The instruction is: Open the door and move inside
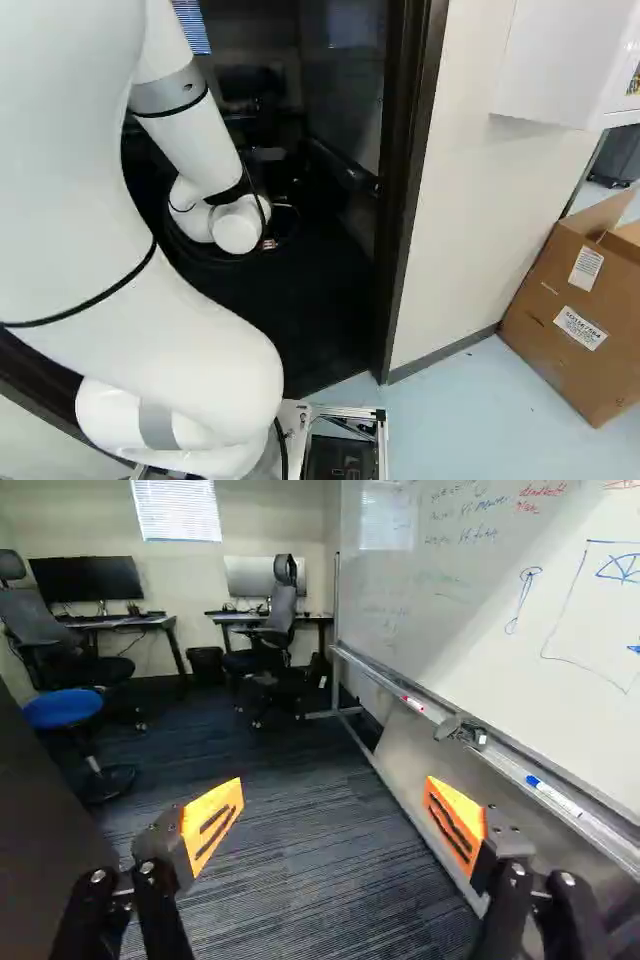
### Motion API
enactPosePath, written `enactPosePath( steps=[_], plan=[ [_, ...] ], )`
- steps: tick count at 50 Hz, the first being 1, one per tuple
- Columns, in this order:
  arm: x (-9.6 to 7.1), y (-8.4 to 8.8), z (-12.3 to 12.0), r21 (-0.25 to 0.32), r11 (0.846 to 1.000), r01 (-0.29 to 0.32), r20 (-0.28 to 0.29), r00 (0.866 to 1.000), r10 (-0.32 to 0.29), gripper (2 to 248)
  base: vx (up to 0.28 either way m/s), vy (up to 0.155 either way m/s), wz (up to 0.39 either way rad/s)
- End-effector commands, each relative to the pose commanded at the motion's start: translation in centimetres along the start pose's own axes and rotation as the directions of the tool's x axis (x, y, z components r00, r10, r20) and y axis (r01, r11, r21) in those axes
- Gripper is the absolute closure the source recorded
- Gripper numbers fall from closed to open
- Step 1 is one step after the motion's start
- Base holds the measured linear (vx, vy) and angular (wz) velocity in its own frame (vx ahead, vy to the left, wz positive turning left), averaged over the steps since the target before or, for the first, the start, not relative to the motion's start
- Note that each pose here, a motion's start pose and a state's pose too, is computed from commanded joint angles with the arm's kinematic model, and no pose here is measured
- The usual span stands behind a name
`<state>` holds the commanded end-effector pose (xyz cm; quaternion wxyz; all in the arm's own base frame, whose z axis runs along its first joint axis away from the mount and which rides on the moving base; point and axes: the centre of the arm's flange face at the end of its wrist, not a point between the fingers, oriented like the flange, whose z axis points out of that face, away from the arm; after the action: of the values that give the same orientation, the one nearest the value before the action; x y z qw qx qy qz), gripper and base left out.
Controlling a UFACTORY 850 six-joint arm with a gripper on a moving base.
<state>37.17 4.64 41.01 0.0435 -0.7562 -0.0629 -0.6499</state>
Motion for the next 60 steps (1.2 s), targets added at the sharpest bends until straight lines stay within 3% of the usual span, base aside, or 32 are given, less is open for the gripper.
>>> enactPosePath(
  steps=[17,42,60],
  plan=[
    [-0.3,1.1,-1.5,-0.017,1.0,0.007,0.0,1.0,-0.007,3,0.0,0.0,0.0],
    [-0.3,1.2,-1.5,-0.018,1.0,0.007,0.0,1.0,-0.007,3,-0.001,-0.011,-0.042],
    [-0.3,1.2,-1.5,-0.018,1.0,0.007,0.0,1.0,-0.007,3,0.0,0.009,0.128]
  ],
)
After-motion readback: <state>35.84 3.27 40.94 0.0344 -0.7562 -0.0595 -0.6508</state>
